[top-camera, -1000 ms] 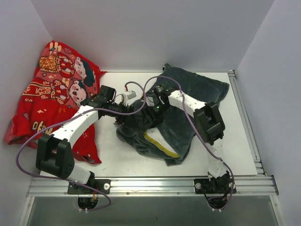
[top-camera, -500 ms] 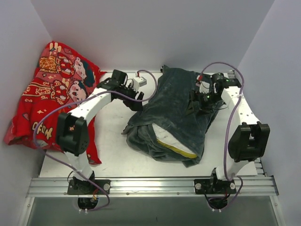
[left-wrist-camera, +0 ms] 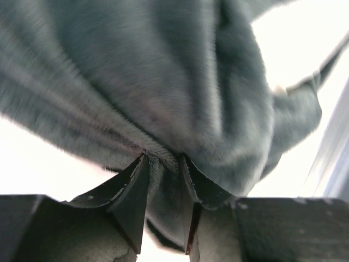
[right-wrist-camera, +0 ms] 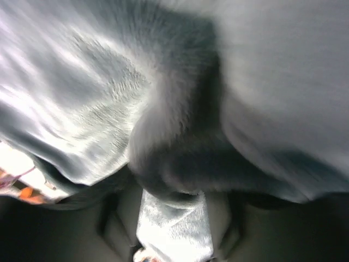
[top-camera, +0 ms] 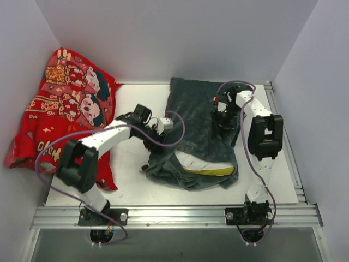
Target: Put the pillow into the pillowcase
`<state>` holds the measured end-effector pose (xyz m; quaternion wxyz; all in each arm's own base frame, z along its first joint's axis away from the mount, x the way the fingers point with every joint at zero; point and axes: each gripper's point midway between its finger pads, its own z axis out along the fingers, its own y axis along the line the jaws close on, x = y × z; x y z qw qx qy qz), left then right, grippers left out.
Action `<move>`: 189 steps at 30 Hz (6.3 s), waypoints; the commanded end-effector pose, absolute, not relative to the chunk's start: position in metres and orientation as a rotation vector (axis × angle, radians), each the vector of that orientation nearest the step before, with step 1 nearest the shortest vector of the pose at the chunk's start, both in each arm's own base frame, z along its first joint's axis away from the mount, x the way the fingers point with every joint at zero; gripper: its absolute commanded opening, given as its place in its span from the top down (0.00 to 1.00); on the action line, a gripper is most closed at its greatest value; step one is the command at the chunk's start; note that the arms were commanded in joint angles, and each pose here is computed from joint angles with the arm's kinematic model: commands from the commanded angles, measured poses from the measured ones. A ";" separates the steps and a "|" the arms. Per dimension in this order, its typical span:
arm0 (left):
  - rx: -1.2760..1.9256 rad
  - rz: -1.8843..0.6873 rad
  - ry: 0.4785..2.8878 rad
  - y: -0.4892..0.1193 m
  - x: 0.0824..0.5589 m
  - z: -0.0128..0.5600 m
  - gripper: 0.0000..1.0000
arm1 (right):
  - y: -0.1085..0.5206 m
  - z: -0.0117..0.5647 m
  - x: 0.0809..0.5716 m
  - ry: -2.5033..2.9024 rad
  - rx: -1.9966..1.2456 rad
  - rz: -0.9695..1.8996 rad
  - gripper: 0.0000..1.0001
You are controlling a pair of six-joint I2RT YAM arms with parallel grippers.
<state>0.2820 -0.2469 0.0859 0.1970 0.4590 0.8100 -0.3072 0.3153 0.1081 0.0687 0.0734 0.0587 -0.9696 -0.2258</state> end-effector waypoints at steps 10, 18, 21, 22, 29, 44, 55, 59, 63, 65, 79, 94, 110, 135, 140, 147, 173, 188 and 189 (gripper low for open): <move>1.101 -0.740 2.377 -0.216 0.297 0.118 0.45 | 0.150 0.077 0.310 -2.946 0.293 -0.762 1.00; 0.976 -0.727 2.598 -0.235 0.355 0.034 0.52 | 0.142 0.055 0.221 -2.765 0.396 -0.699 1.00; 0.971 -0.738 2.486 -0.274 0.421 0.041 0.53 | 0.152 0.060 0.194 -2.693 0.417 -0.764 1.00; 0.957 -0.737 2.402 -0.295 0.461 0.055 0.54 | 0.158 0.064 0.189 -2.679 0.433 -0.793 1.00; 0.925 -0.812 2.003 -0.345 0.551 0.154 0.36 | 0.206 0.094 0.202 -2.720 0.531 -0.964 0.81; 0.234 -0.694 1.968 -0.138 0.426 0.305 0.03 | 0.273 0.178 0.268 -3.250 1.093 -0.499 0.00; -0.170 -0.418 1.973 -0.041 0.340 0.300 0.03 | 0.328 0.143 0.187 -3.044 1.650 -0.068 0.01; -0.253 -0.437 2.025 -0.030 0.328 0.278 0.03 | 0.332 0.111 0.193 -3.005 1.632 0.082 0.01; -0.302 -0.456 2.053 -0.025 0.321 0.263 0.02 | 0.335 0.079 0.186 -2.945 1.548 0.097 0.00; -0.314 -0.463 2.052 -0.026 0.318 0.261 0.02 | 0.336 0.057 0.178 -2.893 1.487 0.085 0.00; -0.302 -0.925 2.144 -0.087 0.268 0.209 0.02 | 0.385 0.134 0.223 -2.827 0.934 -1.260 1.00; -0.347 -1.000 2.346 -0.165 0.270 0.120 0.51 | 0.381 0.151 0.238 -2.758 0.611 -1.704 1.00; -0.369 -1.093 2.370 -0.210 0.294 0.084 0.59 | 0.380 0.162 0.240 -2.719 0.560 -1.790 1.00; -0.008 -1.077 2.460 -0.214 0.256 0.131 1.00 | 0.340 0.083 0.302 -3.201 0.311 -1.225 1.00; 0.228 -1.230 2.380 -0.218 0.228 0.174 1.00 | 0.331 0.027 0.328 -3.301 0.063 -0.903 1.00; 0.384 -1.446 2.312 -0.235 0.205 0.211 1.00 | 0.309 -0.020 0.356 -3.338 -0.232 -0.631 1.00; 0.406 -1.389 2.191 -0.227 0.278 0.218 1.00 | 0.314 0.078 0.258 -3.065 0.365 -0.994 0.49; 0.419 -1.349 2.204 -0.222 0.262 0.214 1.00 | 0.316 0.123 0.296 -3.043 0.163 -1.293 0.51; 0.424 -1.348 2.203 -0.221 0.261 0.215 1.00 | 0.316 0.128 0.296 -3.041 0.175 -1.314 0.51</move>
